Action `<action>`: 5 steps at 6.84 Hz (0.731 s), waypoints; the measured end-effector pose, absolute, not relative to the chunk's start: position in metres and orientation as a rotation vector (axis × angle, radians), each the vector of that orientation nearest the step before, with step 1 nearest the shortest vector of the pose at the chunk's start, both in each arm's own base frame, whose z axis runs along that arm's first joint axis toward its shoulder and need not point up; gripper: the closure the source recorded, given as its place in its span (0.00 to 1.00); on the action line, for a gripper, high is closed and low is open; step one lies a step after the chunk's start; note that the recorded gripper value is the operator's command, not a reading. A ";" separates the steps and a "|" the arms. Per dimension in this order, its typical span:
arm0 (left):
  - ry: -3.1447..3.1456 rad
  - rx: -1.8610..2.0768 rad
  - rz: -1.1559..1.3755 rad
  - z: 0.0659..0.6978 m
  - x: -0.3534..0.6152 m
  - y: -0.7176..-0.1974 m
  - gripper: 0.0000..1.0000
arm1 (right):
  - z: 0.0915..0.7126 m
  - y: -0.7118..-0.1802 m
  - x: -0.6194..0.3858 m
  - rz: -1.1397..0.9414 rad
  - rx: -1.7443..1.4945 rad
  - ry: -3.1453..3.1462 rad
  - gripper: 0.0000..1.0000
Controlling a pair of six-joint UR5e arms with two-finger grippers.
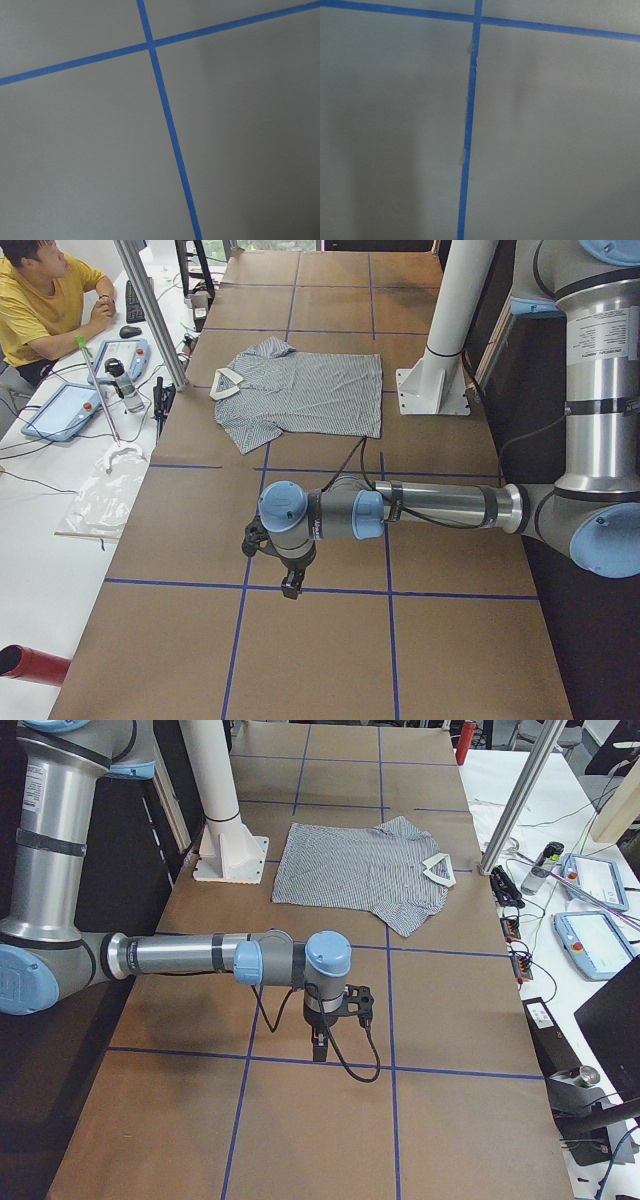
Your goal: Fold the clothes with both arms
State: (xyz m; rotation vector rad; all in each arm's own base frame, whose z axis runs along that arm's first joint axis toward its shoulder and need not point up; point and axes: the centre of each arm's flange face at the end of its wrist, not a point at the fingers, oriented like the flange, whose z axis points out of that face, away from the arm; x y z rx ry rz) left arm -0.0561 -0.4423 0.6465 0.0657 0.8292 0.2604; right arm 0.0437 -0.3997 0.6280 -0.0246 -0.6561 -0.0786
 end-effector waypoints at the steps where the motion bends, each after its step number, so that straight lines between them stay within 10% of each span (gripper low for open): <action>1: 0.827 0.073 0.264 0.646 -0.056 -0.443 0.00 | 0.627 -0.400 0.043 -0.080 -0.023 -0.656 0.00; 5: 0.811 0.171 0.310 0.633 -0.055 -0.453 0.00 | 0.583 -0.445 0.029 -0.129 0.068 -0.660 0.00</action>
